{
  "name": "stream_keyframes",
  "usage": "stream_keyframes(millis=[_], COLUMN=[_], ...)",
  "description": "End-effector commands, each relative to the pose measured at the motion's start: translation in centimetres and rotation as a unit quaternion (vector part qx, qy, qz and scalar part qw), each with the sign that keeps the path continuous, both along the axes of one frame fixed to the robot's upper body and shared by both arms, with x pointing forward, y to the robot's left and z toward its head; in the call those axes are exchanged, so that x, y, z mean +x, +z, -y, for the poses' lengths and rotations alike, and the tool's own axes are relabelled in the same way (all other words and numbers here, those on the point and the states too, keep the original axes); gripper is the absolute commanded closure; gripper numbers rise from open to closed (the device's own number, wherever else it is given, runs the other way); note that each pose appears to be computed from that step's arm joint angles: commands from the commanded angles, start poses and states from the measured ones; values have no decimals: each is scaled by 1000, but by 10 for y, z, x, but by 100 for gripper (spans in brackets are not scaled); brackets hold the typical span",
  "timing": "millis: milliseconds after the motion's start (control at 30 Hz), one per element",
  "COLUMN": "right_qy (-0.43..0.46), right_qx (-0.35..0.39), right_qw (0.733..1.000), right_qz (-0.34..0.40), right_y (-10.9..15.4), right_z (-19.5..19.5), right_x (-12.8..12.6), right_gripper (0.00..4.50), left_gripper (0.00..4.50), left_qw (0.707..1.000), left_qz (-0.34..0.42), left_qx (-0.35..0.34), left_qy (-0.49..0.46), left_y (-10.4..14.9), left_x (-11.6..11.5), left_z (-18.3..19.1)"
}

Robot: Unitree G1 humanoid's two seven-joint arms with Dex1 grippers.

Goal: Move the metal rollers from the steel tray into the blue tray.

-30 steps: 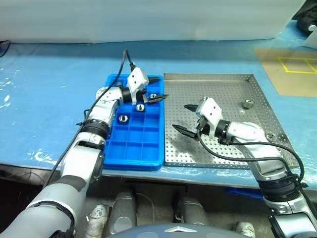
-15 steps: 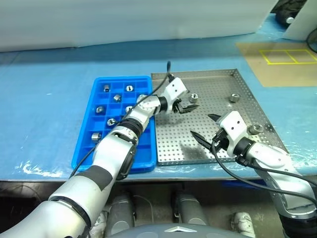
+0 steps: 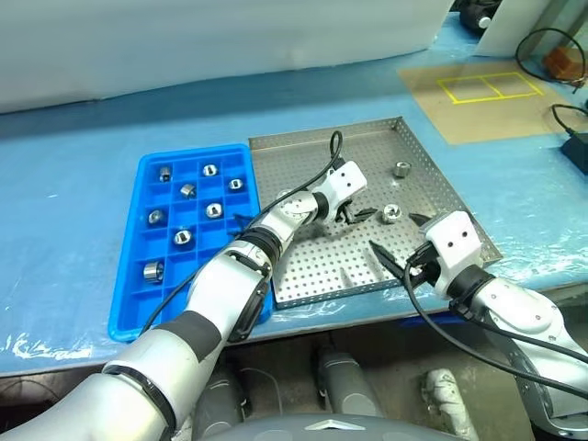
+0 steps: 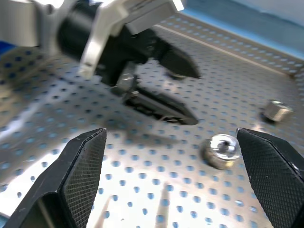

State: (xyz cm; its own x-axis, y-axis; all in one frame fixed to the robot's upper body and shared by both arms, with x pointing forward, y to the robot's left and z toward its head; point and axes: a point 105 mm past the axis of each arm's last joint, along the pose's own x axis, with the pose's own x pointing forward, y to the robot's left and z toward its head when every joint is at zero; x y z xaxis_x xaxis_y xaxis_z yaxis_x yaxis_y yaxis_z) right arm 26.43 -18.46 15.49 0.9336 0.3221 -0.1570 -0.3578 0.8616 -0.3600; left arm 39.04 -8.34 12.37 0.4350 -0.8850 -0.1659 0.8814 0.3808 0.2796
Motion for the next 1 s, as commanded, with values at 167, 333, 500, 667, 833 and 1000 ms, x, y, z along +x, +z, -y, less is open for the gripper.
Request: stream_keyframes(millis=[167, 333, 500, 667, 833, 1000], right_qy=[-34, -25, -36, -51, -64, -70], right_qx=[25, 30, 22, 23, 23, 23], right_qw=[998, 998, 998, 998, 997, 997], right_qz=[41, 43, 40, 35, 29, 28], right_y=[14, 14, 13, 10, 7, 6], right_z=[15, 10, 11, 12, 13, 12], right_x=[12, 13, 3, -10, -19, -22], right_gripper=[0, 0, 0, 0, 0, 0], left_gripper=[74, 74, 74, 74, 74, 74], left_qw=[999, 998, 999, 999, 999, 999], left_qz=[9, 1, -3, -15, -22, -23], left_qx=[-40, -46, -45, -39, -34, -26], left_qy=[-33, -30, -12, -18, -9, -10], left_y=[14, 11, 9, 3, -1, -6], left_x=[-7, -15, -24, -33, -34, -37], left_z=[8, 25, 48, 59, 61, 65])
